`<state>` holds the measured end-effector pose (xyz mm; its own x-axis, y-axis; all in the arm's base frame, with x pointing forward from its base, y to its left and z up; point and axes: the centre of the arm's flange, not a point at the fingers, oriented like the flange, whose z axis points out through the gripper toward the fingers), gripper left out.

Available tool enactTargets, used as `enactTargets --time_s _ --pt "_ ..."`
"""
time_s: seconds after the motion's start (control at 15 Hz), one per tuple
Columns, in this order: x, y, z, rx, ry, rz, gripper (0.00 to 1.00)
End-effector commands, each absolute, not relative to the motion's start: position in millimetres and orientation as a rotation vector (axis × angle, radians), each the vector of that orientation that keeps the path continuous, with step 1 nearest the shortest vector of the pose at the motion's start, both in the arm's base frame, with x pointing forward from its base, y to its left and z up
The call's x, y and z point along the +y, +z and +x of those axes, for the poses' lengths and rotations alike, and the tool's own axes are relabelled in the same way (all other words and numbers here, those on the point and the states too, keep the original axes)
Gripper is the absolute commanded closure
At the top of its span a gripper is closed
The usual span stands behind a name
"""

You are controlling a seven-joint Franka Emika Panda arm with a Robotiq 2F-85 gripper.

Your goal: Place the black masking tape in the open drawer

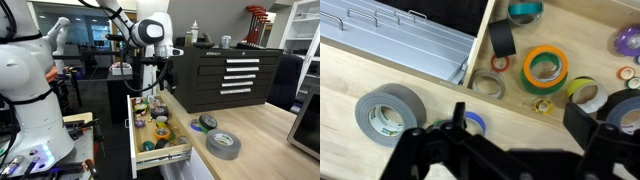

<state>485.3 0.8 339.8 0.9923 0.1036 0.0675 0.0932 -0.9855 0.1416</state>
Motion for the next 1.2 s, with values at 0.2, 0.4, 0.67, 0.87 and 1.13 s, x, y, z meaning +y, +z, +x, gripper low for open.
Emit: enactTargets --time_s 0.2,0.4,0.67,0.87,1.13 --pt "-10 330 514 0.108 0.102 3.003 0.00" --pt "-10 330 516 0.106 0.103 3.004 0.00" --pt "-12 325 521 0.067 0.109 2.995 0.00" --pt "-26 319 528 0.005 0.118 3.002 0.00" --pt "-46 309 543 -0.080 0.115 2.999 0.00"
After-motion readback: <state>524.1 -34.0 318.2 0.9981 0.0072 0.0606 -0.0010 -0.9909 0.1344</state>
